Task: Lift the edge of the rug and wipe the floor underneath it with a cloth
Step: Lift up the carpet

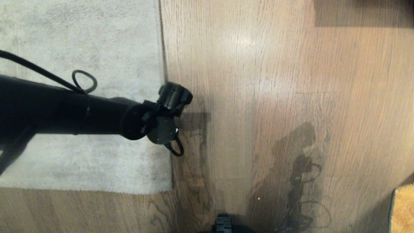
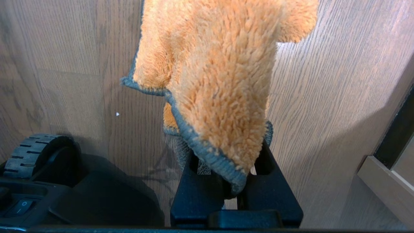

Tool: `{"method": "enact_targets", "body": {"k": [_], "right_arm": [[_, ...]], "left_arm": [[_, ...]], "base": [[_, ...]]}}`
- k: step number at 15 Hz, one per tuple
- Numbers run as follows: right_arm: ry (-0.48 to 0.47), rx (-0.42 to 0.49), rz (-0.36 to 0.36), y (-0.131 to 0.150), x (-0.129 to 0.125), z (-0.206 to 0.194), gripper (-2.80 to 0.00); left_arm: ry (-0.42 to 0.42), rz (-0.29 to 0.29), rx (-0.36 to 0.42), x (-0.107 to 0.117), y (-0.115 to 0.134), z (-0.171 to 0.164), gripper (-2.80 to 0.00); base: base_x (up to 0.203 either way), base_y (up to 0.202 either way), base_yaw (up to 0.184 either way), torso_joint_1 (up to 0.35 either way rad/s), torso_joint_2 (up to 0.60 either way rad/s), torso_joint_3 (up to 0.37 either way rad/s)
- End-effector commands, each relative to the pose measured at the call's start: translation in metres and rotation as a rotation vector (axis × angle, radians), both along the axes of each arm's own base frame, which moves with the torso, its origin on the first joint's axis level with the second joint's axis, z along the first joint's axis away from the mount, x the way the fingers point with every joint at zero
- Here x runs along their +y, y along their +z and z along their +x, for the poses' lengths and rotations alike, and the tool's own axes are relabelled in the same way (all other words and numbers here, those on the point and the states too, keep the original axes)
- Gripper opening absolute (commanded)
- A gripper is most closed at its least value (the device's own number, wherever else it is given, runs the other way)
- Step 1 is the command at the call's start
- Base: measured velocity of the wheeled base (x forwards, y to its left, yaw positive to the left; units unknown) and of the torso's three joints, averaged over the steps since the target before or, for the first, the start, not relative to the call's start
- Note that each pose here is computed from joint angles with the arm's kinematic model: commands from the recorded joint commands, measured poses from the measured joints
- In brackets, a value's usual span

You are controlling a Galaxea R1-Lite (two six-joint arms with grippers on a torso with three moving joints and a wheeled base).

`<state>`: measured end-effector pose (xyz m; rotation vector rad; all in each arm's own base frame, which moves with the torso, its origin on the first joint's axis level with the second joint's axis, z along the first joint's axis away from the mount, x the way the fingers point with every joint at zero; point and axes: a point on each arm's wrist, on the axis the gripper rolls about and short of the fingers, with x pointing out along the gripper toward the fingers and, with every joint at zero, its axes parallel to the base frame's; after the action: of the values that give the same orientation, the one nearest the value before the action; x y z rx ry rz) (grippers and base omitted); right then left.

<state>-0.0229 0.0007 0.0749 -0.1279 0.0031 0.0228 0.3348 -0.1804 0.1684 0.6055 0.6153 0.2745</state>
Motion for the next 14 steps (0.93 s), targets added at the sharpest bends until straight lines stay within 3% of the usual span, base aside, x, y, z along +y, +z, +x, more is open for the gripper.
{"method": "enact_targets", "body": {"k": [1,14], "right_arm": [[0.000,0.002,-0.001,0.000,0.000,0.000,-2.80],[0.000,0.002,-0.001,0.000,0.000,0.000,-2.80]], "left_arm": [[0.023,0.019,-0.006,0.014,0.010,-0.007,0.00],[0.091,0.049,-0.029,0.070,0.045,-0.040,0.00]], "base": [[0.000,0.000,0.000,0.000,0.00,0.000],[0.000,0.000,0.000,0.000,0.00,0.000]]}}
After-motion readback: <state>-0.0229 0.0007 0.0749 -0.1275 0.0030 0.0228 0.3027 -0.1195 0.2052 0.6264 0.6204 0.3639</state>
